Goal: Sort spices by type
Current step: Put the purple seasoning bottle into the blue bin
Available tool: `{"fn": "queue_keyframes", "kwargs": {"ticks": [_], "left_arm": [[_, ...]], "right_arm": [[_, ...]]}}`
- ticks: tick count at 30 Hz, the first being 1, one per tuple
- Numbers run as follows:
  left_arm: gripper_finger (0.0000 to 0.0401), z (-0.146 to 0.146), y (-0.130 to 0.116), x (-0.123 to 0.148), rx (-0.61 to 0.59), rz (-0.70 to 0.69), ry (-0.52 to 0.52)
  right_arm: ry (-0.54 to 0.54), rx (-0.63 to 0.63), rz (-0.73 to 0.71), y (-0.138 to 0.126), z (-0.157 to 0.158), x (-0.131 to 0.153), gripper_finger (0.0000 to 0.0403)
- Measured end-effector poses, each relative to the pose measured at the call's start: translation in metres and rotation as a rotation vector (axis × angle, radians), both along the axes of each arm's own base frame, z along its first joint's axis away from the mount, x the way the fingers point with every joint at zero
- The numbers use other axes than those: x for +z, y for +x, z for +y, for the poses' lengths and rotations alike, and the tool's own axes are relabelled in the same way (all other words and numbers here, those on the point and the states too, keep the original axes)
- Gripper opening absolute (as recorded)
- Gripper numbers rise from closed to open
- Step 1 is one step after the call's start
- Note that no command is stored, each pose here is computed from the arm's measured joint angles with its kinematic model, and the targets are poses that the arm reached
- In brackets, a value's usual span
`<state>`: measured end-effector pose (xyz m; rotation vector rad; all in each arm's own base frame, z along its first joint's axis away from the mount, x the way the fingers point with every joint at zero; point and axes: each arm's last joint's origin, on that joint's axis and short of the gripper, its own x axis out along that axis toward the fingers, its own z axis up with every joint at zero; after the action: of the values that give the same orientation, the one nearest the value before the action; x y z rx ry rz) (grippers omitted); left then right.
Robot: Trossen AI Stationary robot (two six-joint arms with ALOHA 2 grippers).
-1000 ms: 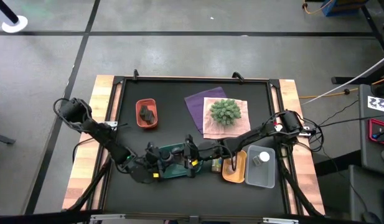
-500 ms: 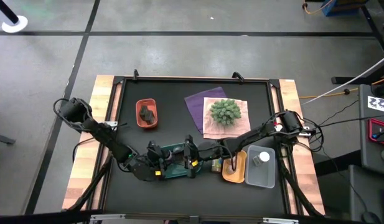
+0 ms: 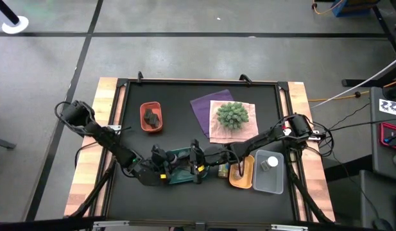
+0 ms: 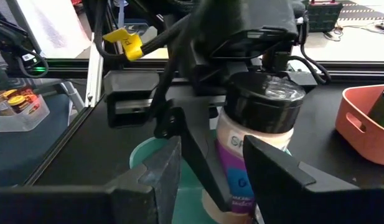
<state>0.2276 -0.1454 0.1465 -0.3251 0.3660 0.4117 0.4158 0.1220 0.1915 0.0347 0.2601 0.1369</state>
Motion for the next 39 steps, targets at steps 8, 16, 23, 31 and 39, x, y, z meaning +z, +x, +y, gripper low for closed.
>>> {"fn": "queue_keyframes", "kwargs": {"ticks": [8,16,23,31,39], "left_arm": [[0.0196,0.0002,-0.0004,-0.0004,0.008,0.000,-0.011],[0.0196,0.0001,-0.0006,-0.0008,-0.018,0.021,0.030],[0.0196,0.0004,-0.0004,-0.0013,-0.037,0.039,0.067],[0.0196,0.0032,0.0018,-0.0015,-0.051,0.055,0.081],[0.0196,0.0050,0.0029,-0.0017,-0.045,0.058,0.087]], "right_arm": [[0.000,0.000,0.000,0.0000,0.0000,0.0000,0.0172],[0.000,-0.001,0.000,0.0000,0.0000,0.0000,0.0172],[0.000,-0.002,0.000,0.0001,-0.0004,0.0000,0.0172],[0.000,-0.002,0.000,0.0001,-0.0004,0.0000,0.0172],[0.000,-0.002,0.000,0.0001,-0.0004,0.0000,0.0172]]}}
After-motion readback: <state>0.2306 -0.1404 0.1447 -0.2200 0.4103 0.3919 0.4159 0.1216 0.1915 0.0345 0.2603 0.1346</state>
